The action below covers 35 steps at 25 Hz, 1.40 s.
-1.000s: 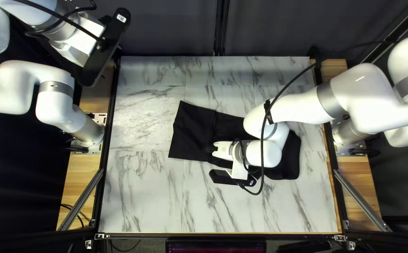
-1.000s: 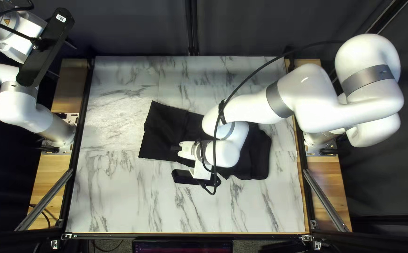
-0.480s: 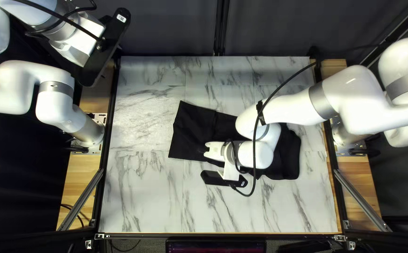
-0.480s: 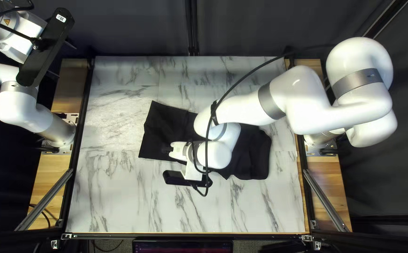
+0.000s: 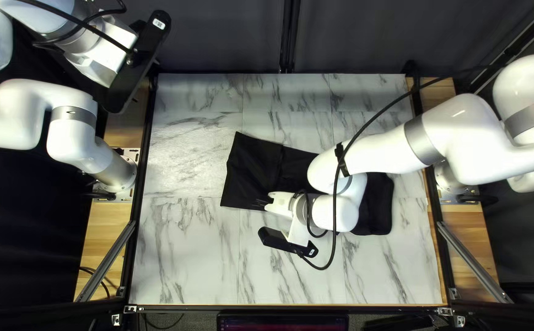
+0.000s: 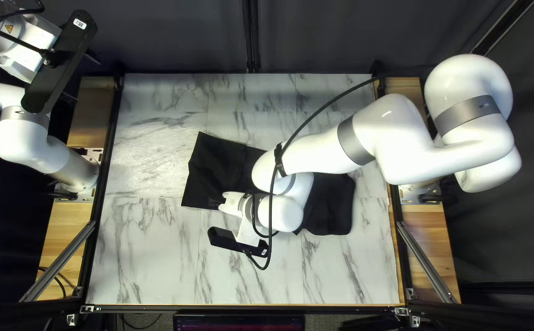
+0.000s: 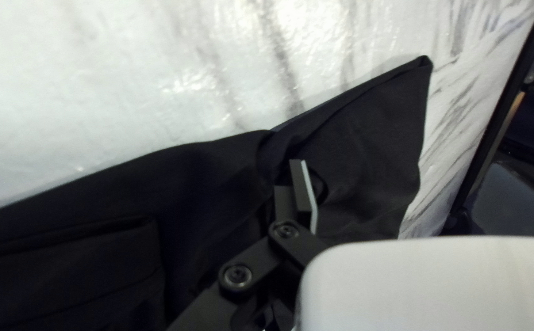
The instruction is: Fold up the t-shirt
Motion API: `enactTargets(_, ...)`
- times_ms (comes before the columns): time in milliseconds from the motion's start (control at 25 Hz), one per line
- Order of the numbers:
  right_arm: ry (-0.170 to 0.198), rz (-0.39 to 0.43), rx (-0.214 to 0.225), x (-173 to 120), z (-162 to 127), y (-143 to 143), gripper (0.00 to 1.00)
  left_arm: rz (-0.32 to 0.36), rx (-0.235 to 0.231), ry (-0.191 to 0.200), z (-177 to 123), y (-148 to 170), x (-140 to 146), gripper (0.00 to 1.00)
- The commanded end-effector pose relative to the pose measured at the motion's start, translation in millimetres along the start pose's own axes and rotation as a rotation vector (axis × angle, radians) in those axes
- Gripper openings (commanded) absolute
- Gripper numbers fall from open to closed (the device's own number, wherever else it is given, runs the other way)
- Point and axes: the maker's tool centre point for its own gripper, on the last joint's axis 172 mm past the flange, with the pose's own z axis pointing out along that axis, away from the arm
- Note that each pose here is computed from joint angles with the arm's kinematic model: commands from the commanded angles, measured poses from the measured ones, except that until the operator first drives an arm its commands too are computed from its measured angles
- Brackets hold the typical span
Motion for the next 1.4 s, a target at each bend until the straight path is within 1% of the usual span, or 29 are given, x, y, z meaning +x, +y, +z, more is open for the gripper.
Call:
enactTargets(40, 0.012, -0.002, 0.001, 7, 7, 1, 1.00, 0.000, 0.000, 0.000, 0, 0, 0, 1.00)
enactTargets(160, 0.020, -0.005, 0.003, 15, 7, 2, 1.00, 0.000, 0.000, 0.000, 0, 0, 0, 1.00)
enactTargets(280, 0.019, -0.009, 0.003, 17, 3, 2, 1.00, 0.000, 0.000, 0.000, 0, 0, 0, 1.00)
enactTargets(440, 0.009, -0.014, 0.003, 19, -7, 1, 1.00, 0.000, 0.000, 0.000, 0, 0, 0, 1.00)
enactTargets(520, 0.000, -0.016, 0.005, 15, -12, -3, 1.00, 0.000, 0.000, 0.000, 0, 0, 0, 1.00)
enactTargets(600, -0.012, -0.015, 0.009, 4, -17, -8, 1.00, 0.000, 0.000, 0.000, 0, 0, 0, 1.00)
enactTargets(720, -0.030, -0.033, 0.010, -22, -24, -15, 1.00, 0.000, 0.000, 0.000, 0, 0, 0, 1.00)
enactTargets(760, -0.033, -0.047, 0.009, -32, -28, -15, 1.00, 0.000, 0.000, 0.000, 0, 0, 0, 1.00)
enactTargets(800, -0.034, -0.055, 0.007, -36, -30, -14, 1.00, 0.000, 0.000, 0.000, 0, 0, 0, 1.00)
enactTargets(840, -0.039, -0.085, 0.006, -49, -33, -8, 1.00, 0.000, 0.000, 0.000, 0, 0, 0, 1.00)
enactTargets(960, -0.041, -0.146, 0.004, -68, -36, 5, 1.00, 0.000, 0.000, 0.000, 0, 0, 0, 1.00)
enactTargets(1120, -0.037, -0.215, 0.012, -99, -28, 17, 1.00, 0.000, 0.000, 0.000, 0, 0, 0, 1.00)
enactTargets(1240, -0.039, -0.258, 0.021, -124, -18, 14, 1.00, 0.000, 0.000, 0.000, 0, 0, 0, 1.00)
enactTargets(1320, -0.040, -0.278, 0.027, -136, -14, 12, 1.00, 0.000, 0.000, 0.000, 0, 0, 0, 1.00)
enactTargets(1400, -0.040, -0.287, 0.032, -142, -11, 11, 1.00, 0.000, 0.000, 0.000, 0, 0, 0, 1.00)
